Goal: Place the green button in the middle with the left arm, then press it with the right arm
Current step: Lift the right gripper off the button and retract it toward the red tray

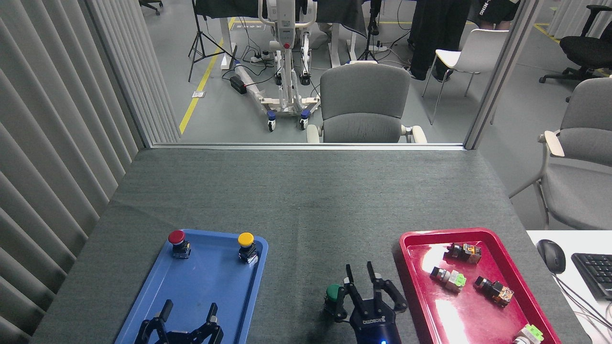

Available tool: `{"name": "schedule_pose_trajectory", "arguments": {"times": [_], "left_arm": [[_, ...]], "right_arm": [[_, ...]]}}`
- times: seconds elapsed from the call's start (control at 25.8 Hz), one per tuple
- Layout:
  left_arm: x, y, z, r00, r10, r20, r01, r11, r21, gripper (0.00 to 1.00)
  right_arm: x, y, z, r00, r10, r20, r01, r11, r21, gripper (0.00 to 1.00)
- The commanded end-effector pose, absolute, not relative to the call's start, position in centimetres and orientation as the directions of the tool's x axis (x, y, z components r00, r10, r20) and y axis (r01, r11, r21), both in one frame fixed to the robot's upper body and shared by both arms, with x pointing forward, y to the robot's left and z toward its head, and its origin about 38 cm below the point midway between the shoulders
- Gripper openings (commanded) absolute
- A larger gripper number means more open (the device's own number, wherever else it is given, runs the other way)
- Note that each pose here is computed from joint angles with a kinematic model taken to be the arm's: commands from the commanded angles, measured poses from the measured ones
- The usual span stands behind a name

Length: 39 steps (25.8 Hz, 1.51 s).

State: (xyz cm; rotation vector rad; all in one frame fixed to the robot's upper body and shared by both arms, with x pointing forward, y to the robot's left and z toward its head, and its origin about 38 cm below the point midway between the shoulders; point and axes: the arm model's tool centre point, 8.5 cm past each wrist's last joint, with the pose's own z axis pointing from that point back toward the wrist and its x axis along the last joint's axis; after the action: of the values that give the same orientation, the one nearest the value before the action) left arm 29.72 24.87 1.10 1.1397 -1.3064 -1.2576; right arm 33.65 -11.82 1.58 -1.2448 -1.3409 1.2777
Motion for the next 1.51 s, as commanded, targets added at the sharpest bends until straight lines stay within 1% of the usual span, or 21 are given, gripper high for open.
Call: {"name": "schedule_pose_trajectory", "arguments": {"times": [0.0, 0.08, 0.23, 0.39, 0.43, 0.5, 0.54, 0.7, 0.93, 0.97, 1.09, 1.12, 1.2, 1.47], "left_arm": [[29.8, 25.1, 1.3, -0.098, -0.995, 0.032, -0.013, 0.033, 0.999, 1.00], [29.8, 25.3, 1.6, -0.105, -0.994, 0.035, -0.019, 0.037, 0.999, 1.00], [29.9, 26.0, 2.0, -0.123, -0.992, 0.038, -0.029, 0.042, 0.999, 1.00], [29.7, 26.1, 1.8, -0.117, -0.991, 0.064, -0.021, 0.067, 0.998, 1.00], [29.6, 26.1, 1.6, -0.119, -0.991, 0.065, -0.016, 0.068, 0.998, 1.00], [29.5, 26.2, 1.5, -0.118, -0.991, 0.067, -0.013, 0.069, 0.998, 1.00], [29.5, 26.3, 1.5, -0.119, -0.991, 0.065, -0.011, 0.066, 0.998, 1.00], [29.5, 26.5, 1.7, -0.120, -0.991, 0.058, -0.018, 0.060, 0.998, 1.00], [29.5, 27.3, 1.8, -0.111, -0.993, 0.045, -0.017, 0.047, 0.999, 1.00], [29.5, 27.3, 1.8, -0.111, -0.993, 0.048, -0.019, 0.050, 0.999, 1.00], [29.5, 27.1, 1.9, -0.121, -0.991, 0.059, -0.020, 0.062, 0.998, 1.00], [29.5, 27.1, 1.9, -0.125, -0.990, 0.066, -0.020, 0.069, 0.997, 1.00], [29.5, 27.2, 1.8, -0.122, -0.990, 0.073, -0.017, 0.075, 0.997, 1.00], [29.5, 27.3, 1.9, -0.120, -0.990, 0.078, -0.020, 0.081, 0.997, 1.00]], "right_arm": [[33.2, -15.5, 1.0, -0.007, 1.000, -0.027, 0.072, -0.026, -0.997, 1.00], [32.9, -16.8, 0.7, 0.027, 0.999, -0.031, 0.062, -0.033, -0.998, 1.00], [31.5, -20.8, -0.5, 0.094, 0.993, -0.076, 0.024, -0.078, -0.997, 1.00], [30.5, -23.5, -0.6, 0.110, 0.992, -0.067, 0.012, -0.069, -0.998, 1.00], [30.3, -24.2, -0.5, 0.114, 0.992, -0.051, 0.014, -0.053, -0.999, 1.00], [30.1, -24.6, -0.6, 0.117, 0.993, -0.009, 0.009, -0.010, -1.000, 1.00], [30.1, -24.7, -0.5, 0.117, 0.993, 0.002, 0.009, 0.001, -1.000, 1.00], [29.8, -25.6, -0.6, 0.113, 0.993, -0.021, 0.003, -0.022, -1.000, 1.00], [29.7, -25.3, -0.7, 0.090, 0.996, -0.013, 0.008, -0.014, -1.000, 0.99], [29.7, -25.3, -0.6, 0.079, 0.997, 0.003, 0.010, 0.002, -1.000, 0.99], [29.8, -25.3, -0.4, 0.015, 0.994, 0.113, 0.012, 0.113, -0.994, 0.99], [29.8, -25.3, -0.2, 0.002, 0.991, 0.131, 0.016, 0.131, -0.991, 0.99], [29.9, -25.3, 0.2, -0.011, 0.990, 0.139, 0.024, 0.139, -0.990, 0.99], [29.8, -25.2, 0.1, -0.014, 0.991, 0.136, 0.020, 0.137, -0.990, 0.99]]}}
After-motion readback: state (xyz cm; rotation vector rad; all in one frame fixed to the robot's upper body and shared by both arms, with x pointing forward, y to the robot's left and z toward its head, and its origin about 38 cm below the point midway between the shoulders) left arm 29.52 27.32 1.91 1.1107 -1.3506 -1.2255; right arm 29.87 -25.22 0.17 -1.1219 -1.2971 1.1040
